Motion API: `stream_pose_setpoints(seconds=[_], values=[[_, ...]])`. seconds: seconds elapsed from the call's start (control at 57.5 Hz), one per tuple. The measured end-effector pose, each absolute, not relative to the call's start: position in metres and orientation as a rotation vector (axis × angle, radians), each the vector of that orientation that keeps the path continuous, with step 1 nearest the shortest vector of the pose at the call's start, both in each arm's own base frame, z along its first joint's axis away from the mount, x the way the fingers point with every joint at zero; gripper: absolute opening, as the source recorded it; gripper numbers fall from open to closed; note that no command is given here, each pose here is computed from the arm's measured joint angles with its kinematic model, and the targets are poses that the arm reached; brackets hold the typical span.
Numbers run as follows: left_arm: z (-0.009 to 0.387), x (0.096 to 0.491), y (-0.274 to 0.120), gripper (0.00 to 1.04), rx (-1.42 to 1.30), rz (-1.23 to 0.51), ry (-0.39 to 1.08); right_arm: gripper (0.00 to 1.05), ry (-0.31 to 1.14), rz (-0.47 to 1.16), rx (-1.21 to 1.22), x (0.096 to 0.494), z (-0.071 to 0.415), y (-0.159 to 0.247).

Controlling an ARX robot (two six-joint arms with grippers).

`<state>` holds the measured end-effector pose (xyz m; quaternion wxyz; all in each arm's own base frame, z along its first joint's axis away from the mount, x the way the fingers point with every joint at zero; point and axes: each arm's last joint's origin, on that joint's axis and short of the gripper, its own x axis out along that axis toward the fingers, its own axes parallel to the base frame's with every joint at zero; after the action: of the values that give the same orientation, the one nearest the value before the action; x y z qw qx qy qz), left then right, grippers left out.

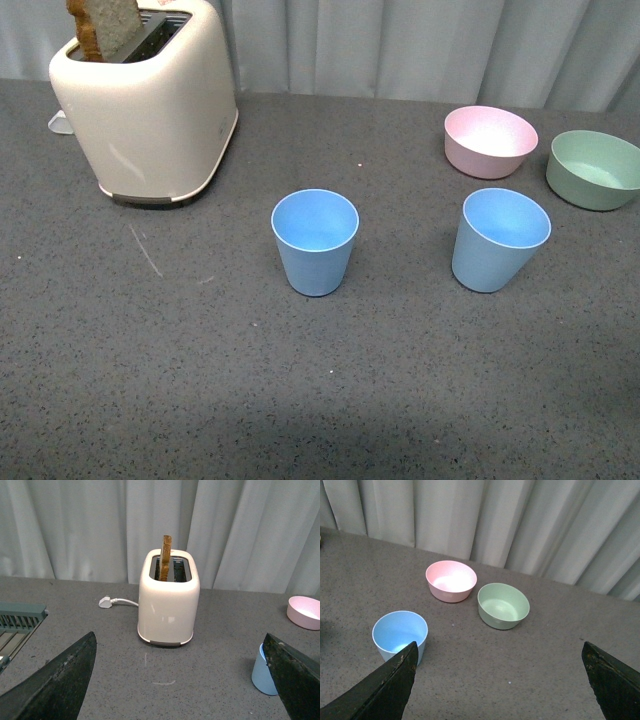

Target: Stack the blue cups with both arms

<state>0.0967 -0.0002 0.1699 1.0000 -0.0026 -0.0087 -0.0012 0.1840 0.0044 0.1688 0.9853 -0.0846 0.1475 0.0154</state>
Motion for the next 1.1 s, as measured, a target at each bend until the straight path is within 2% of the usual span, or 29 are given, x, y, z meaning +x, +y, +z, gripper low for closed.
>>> stream_pose_setpoints(seconds=[0.122,0.226,0.487,0.782,1.06,1.095], values=[[0.17,0.097,0.0,0.98,-0.005,-0.002,-0.017,0.95,0.57,0.049,-0.034,0.242,0.151,0.009],[0.17,0.097,0.0,0.98,-0.005,-0.003,-0.017,0.95,0.684,0.045,0.049,0.281,0.141,0.014],[0.17,0.097,0.0,0.98,-0.005,-0.003,-0.017,0.95,0.846,0.044,0.153,0.334,0.115,0.035],[0.17,0.097,0.0,0.98,-0.005,-0.003,-0.017,0.94,0.979,0.019,0.23,0.353,0.092,0.052],[0.17,0.097,0.0,0.98,-0.005,-0.002,-0.017,0.55,1.013,-0.018,0.256,0.359,0.078,0.054],[0.17,0.097,0.0,0.98,-0.005,-0.002,-0.017,0.46,1.015,-0.021,0.256,0.359,0.077,0.054]])
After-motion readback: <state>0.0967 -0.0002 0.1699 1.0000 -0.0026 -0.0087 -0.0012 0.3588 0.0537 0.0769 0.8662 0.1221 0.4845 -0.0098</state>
